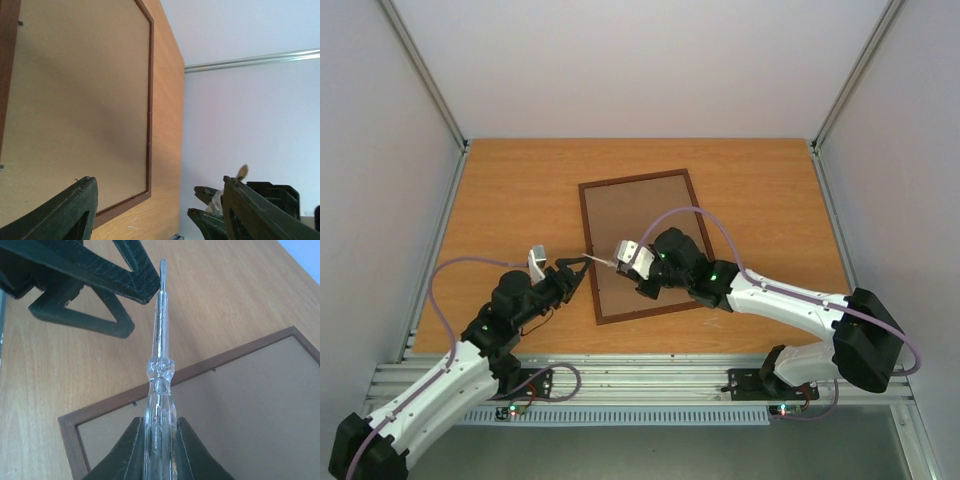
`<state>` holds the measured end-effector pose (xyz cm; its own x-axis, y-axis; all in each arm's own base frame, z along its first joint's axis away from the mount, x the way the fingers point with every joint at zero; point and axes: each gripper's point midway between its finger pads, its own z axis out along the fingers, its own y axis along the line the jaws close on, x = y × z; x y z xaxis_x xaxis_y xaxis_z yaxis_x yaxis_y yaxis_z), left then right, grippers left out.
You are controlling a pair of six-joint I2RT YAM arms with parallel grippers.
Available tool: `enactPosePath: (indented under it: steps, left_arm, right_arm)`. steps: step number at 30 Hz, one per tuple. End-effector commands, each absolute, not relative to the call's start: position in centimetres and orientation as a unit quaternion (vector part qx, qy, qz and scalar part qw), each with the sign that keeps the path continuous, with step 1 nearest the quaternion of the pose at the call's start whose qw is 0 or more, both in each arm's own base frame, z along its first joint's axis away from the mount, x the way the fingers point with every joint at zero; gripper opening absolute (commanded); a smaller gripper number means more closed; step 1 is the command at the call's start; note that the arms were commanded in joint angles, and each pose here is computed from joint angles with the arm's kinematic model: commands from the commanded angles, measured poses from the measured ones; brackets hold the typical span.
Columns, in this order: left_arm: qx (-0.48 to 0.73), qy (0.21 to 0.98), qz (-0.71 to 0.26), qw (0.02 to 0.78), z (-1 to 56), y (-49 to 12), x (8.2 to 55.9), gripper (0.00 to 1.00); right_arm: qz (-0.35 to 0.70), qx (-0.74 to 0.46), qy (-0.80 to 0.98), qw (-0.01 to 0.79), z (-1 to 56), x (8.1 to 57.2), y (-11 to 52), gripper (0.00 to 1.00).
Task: Take the photo out of the frame
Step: Adjust the screwdriver.
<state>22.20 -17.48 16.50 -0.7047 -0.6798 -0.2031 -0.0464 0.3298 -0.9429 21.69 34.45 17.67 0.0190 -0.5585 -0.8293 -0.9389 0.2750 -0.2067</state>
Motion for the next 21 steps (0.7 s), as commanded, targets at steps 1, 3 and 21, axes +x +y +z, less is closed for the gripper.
enactPosePath:
  steps: [1, 3, 21]
  left_arm:
    - [-0.217, 0.695, -0.603, 0.326, 21.0, -18.2, 22.4, 0.69]
    - [-0.219, 0.696, -0.602, 0.324, 20.9, -18.2, 22.3, 0.69]
    - [-0.200, 0.695, -0.611, 0.322, 21.2, -20.0, 24.0, 0.66]
  right_arm:
    - [0.213, -0.534, 0.687, 0.445, 17.4, 22.6, 35.1, 0.01]
    - [0.196, -0.515, 0.704, 0.449, 17.3, 23.6, 34.9, 0.01]
    - [0.226, -0.516, 0.696, 0.444, 17.7, 22.2, 36.0, 0.01]
